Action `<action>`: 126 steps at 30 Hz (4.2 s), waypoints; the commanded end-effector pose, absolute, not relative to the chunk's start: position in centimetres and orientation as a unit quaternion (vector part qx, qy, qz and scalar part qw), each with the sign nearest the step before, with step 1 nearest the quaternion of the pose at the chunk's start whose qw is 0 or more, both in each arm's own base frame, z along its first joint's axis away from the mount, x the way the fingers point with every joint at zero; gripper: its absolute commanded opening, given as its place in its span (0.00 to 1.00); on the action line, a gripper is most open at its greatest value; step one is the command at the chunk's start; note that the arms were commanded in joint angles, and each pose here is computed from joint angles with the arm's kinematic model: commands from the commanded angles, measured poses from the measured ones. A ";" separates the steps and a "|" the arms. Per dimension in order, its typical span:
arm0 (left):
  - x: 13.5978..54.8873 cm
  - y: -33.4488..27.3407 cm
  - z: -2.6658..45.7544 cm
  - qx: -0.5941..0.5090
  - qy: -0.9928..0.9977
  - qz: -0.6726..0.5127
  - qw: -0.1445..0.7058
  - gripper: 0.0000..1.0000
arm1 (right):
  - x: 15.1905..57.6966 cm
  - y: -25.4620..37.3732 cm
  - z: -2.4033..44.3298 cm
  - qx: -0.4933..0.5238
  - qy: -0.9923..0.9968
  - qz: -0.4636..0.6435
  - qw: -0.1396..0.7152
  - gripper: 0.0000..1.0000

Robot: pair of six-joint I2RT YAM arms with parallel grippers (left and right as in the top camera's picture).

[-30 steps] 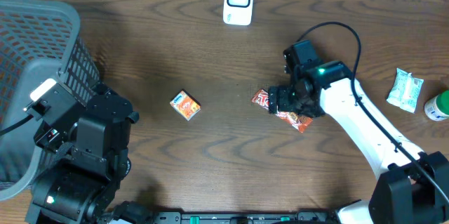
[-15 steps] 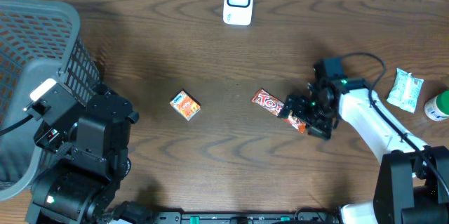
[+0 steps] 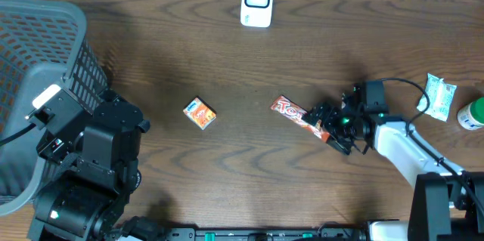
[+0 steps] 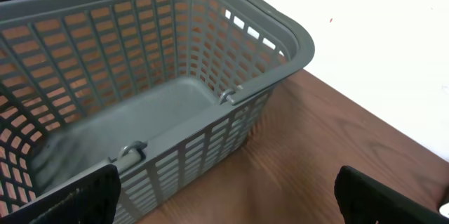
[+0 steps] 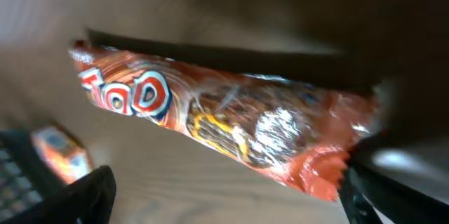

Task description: Scan the item barcode

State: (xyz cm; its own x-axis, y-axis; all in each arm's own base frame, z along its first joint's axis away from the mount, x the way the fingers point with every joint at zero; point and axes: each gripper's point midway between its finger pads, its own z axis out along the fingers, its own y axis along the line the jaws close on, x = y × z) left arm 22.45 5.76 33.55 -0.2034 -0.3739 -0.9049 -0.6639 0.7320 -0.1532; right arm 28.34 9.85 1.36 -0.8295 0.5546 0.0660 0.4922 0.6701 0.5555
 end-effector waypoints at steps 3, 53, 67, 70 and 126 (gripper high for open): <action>22.3 6.0 34.1 -0.347 0.757 0.136 0.537 0.98 | 21.7 7.6 -5.6 0.384 0.900 0.205 -0.017 0.99; 22.3 6.0 34.1 -0.347 0.757 0.136 0.537 0.98 | 28.6 3.4 15.7 0.105 0.863 0.147 0.471 0.02; 22.3 6.0 34.1 -0.347 0.757 0.136 0.537 0.98 | 27.6 7.4 6.9 0.006 0.952 0.119 0.282 0.99; 22.3 6.0 34.1 -0.347 0.757 0.136 0.537 0.98 | 29.1 9.3 6.0 -0.038 0.961 0.098 0.255 0.98; 22.3 6.0 34.1 -0.347 0.757 0.136 0.537 0.98 | 34.5 27.1 14.3 -0.261 0.910 0.251 0.199 0.01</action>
